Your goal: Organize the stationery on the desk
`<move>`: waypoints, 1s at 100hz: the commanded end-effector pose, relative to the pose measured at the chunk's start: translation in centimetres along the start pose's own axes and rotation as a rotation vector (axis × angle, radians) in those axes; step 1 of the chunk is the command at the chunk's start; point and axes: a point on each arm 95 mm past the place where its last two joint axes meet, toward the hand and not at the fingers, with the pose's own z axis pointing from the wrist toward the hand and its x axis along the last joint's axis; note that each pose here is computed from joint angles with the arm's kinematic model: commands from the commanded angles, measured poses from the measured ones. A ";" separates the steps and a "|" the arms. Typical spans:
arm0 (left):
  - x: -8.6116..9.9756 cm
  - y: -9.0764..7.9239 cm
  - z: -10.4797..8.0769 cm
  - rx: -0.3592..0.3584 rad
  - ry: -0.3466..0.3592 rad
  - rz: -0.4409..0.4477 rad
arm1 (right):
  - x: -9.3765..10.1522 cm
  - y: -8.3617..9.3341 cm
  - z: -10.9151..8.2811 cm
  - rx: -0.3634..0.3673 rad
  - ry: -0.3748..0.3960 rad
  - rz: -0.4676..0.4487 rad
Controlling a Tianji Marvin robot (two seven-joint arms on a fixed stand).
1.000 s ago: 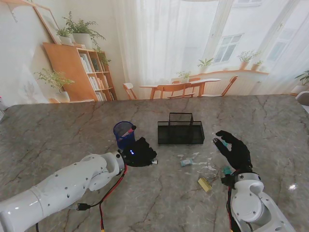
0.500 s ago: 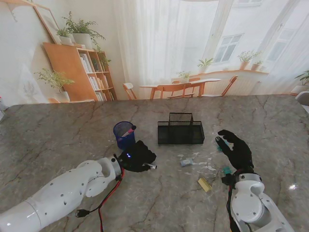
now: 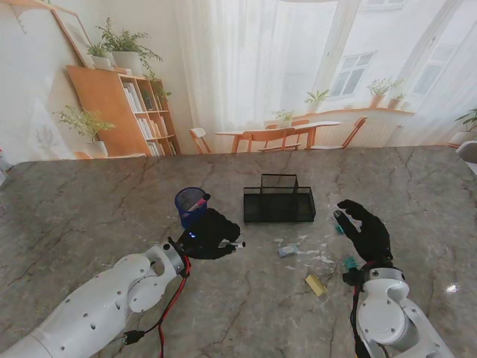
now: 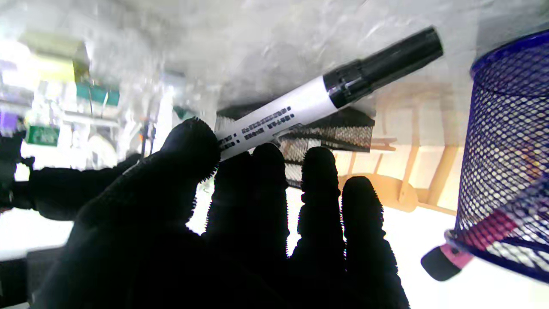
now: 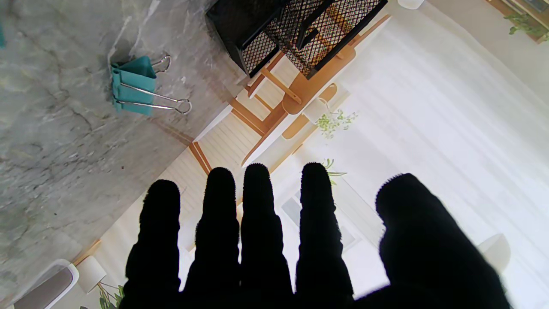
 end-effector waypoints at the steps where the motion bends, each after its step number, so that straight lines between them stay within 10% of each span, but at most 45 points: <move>1: 1.3 0.0 0.1 0.041 -0.002 -0.044 | 0.1 -0.1 -0.1 0.007 0.000 0.005; 57: 3.0 -6.0 -0.8 0.469 -0.313 -0.455 | 0.1 -0.1 -0.2 0.004 0.004 0.000; 100: -1.6 -8.1 -0.8 0.555 -0.464 -0.485 | -0.1 -0.1 -0.1 0.011 -0.001 -0.023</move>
